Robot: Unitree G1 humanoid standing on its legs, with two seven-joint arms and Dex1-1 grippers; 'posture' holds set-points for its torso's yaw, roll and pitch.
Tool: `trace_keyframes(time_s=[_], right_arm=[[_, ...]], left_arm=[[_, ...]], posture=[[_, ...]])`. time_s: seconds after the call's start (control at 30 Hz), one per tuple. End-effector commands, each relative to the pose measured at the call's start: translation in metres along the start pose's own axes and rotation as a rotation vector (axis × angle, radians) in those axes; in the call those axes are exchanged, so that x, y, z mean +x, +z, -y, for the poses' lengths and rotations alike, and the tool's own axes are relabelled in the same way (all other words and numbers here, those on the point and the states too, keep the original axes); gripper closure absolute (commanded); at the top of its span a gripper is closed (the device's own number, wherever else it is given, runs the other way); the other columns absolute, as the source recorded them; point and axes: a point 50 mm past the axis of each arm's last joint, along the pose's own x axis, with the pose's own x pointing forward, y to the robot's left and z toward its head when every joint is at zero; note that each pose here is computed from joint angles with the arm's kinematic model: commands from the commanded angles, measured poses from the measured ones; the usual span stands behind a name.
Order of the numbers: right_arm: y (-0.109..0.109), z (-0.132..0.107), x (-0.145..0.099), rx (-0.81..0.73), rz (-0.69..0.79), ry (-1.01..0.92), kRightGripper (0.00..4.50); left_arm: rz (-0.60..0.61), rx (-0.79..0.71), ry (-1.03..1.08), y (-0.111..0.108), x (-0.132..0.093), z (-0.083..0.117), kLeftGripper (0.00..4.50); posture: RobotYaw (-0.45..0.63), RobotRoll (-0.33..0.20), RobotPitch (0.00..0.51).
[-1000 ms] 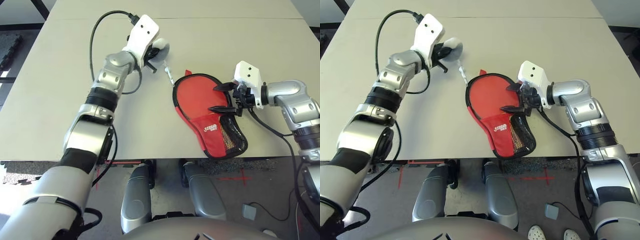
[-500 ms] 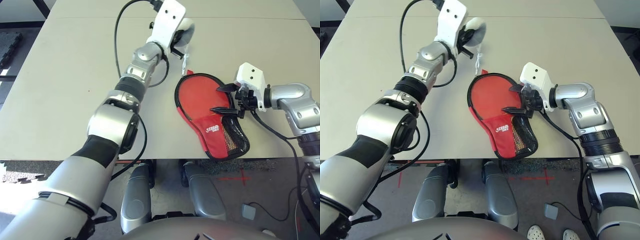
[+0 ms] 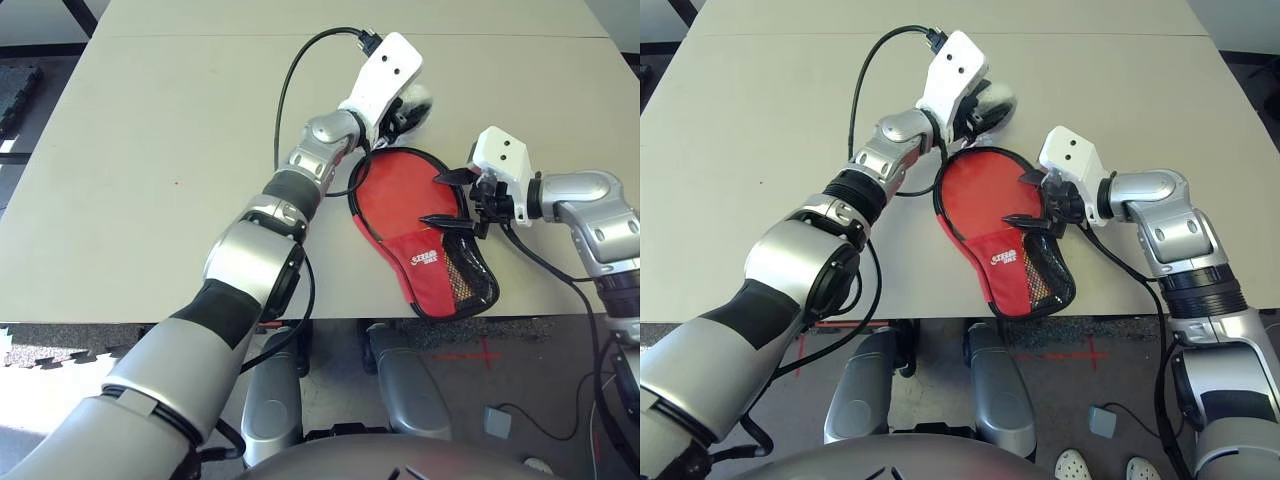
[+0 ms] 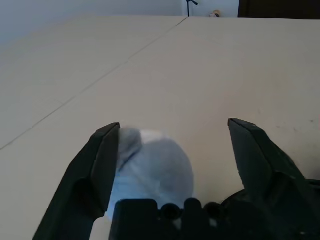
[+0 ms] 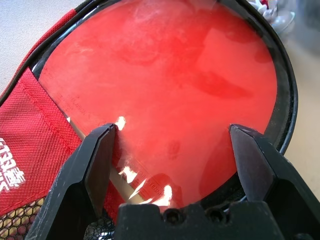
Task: Store the ping-pong paddle in its case and zip it.
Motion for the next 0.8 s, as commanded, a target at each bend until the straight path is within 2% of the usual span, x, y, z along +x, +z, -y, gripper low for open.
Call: trace_keyframes(time_s=[0.03, 0.37, 0.5, 0.6, 0.8], right_arm=[[-0.04, -0.02, 0.017, 0.124, -0.144, 0.077, 0.0], [-0.041, -0.021, 0.02, 0.133, -0.134, 0.075, 0.0], [-0.042, -0.021, 0.022, 0.135, -0.13, 0.074, 0.0], [-0.041, -0.02, 0.022, 0.139, -0.124, 0.067, 0.0], [-0.042, -0.016, 0.023, 0.141, -0.124, 0.054, 0.0]], left_arm=[[0.016, 0.018, 0.006, 0.004, -0.005, -0.008, 0.03], [0.018, 0.094, 0.05, 0.012, -0.038, -0.051, 0.03], [0.026, 0.107, 0.024, 0.017, -0.056, -0.06, 0.03], [0.013, 0.107, -0.068, 0.015, -0.073, -0.053, 0.03], [-0.085, 0.084, -0.24, -0.001, -0.112, -0.016, 0.03]], posture=[[-0.07, 0.0, 0.304], [-0.07, 0.0, 0.303], [-0.05, 0.0, 0.306], [-0.04, 0.0, 0.306], [-0.03, 0.0, 0.304]])
